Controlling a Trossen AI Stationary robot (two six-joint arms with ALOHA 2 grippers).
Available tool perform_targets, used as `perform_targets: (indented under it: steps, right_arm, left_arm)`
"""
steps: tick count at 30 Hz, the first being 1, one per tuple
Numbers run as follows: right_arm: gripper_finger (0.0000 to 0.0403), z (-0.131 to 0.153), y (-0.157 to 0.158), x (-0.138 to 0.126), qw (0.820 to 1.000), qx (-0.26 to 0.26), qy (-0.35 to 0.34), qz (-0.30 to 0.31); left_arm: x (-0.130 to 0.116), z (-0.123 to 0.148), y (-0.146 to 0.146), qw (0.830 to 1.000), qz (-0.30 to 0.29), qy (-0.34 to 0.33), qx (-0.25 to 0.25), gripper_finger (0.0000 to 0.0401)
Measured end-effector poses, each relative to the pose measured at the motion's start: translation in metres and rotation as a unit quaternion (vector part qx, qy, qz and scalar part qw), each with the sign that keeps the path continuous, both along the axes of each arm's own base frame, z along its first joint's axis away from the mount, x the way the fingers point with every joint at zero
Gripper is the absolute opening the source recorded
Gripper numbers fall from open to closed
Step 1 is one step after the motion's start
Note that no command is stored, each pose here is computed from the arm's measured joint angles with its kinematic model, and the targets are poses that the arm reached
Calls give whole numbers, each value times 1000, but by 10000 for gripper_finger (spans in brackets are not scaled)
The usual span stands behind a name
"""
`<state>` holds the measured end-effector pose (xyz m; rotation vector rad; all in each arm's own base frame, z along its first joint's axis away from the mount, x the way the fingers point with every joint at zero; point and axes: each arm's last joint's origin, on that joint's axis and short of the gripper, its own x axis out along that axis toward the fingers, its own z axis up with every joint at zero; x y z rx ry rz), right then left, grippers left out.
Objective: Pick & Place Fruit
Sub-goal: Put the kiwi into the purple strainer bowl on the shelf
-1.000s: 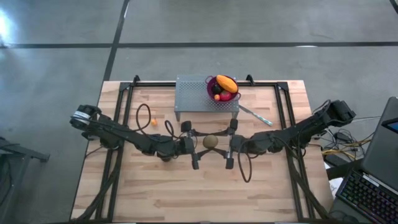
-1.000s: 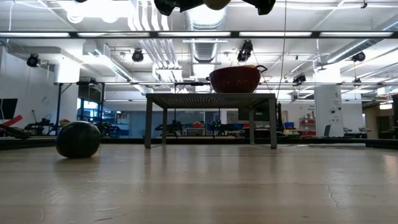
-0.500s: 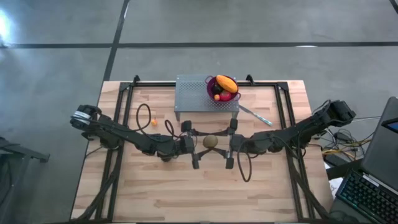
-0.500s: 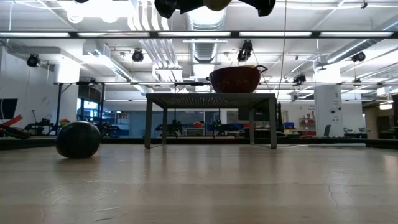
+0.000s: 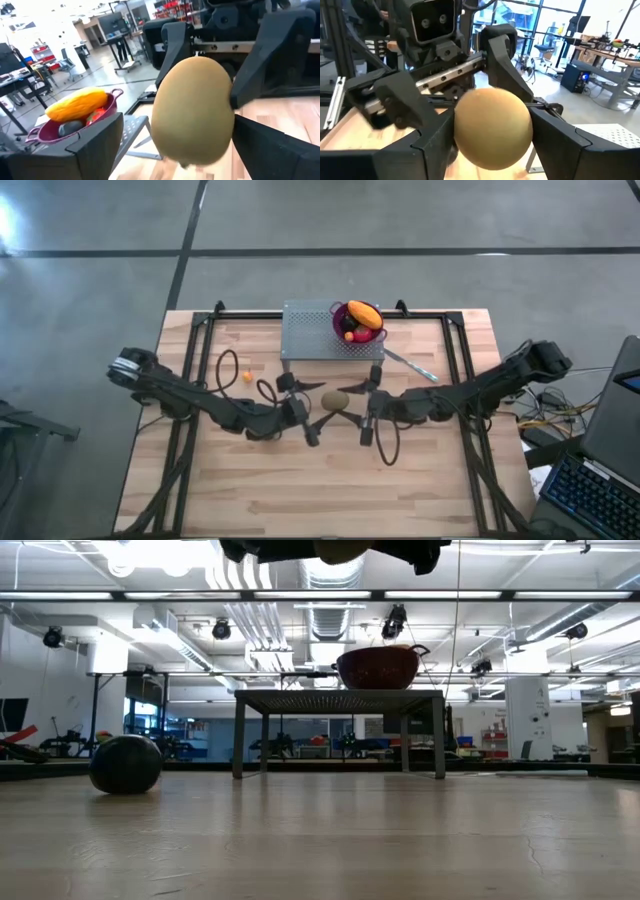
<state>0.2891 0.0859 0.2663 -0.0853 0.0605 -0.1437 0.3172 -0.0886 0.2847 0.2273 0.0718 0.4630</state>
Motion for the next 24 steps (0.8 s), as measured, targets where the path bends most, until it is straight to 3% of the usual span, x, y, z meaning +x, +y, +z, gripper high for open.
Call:
perform_targets:
  steps: [8, 24]
  right_arm:
    - [226, -2, -1, -1, 1000, 1, 11, 4]
    - [224, -3, -1, -2, 1000, -2, 20, 3]
  left_arm:
    - [-13, 5, -8, 1000, -8, 26, -4, 360]
    - [-14, 5, -10, 1000, -15, 27, -5, 360]
